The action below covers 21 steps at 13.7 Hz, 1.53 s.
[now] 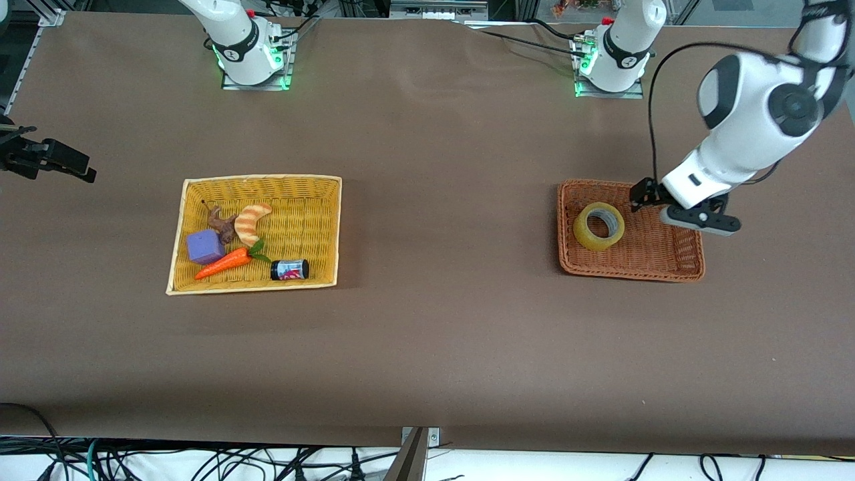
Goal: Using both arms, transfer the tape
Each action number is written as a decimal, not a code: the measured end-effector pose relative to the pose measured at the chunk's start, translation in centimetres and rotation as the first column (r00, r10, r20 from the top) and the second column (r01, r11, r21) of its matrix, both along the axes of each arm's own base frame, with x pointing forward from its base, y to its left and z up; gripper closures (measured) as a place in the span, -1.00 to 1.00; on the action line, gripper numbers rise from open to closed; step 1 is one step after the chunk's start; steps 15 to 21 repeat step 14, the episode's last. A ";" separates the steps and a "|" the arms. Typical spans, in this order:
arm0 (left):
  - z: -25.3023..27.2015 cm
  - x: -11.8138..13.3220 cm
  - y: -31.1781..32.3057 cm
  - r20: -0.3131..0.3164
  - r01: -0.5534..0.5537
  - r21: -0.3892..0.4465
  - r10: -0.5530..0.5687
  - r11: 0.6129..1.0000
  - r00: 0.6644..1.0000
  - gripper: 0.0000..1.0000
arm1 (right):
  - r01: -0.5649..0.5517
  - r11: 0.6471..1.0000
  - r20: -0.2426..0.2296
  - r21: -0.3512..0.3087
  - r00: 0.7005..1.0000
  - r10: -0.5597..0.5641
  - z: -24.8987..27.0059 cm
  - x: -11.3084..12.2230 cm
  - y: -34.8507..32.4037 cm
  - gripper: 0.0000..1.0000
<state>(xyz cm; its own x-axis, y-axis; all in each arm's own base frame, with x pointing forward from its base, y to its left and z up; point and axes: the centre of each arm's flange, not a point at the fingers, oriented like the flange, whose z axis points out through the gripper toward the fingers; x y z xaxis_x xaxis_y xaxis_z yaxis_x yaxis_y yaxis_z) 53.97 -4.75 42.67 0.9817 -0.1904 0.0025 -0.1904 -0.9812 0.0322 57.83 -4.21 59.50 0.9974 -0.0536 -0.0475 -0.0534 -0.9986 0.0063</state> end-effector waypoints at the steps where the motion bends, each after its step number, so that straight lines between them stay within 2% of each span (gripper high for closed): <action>1: 3.4 0.5 0.0 -0.004 0.002 0.000 -0.002 1.000 1.000 -1.00 | 0.000 1.000 0.000 0.000 1.000 0.000 0.0 0.0 0.0 -1.00; 5: 14.7 1.1 0.1 0.016 0.005 -0.004 -0.005 1.000 1.000 -1.00 | 0.001 1.000 -0.001 0.000 1.000 -0.001 0.0 0.0 0.0 -1.00; 8: 18.6 0.4 0.3 0.001 0.007 -0.003 -0.007 1.000 1.000 -1.00 | 0.001 1.000 -0.001 0.000 1.000 -0.001 -0.1 0.0 0.0 -1.00; 21: 18.6 0.6 0.3 -0.010 0.006 -0.003 -0.006 1.000 1.000 -1.00 | 0.001 1.000 -0.001 0.000 1.000 -0.001 -0.1 0.0 0.0 -1.00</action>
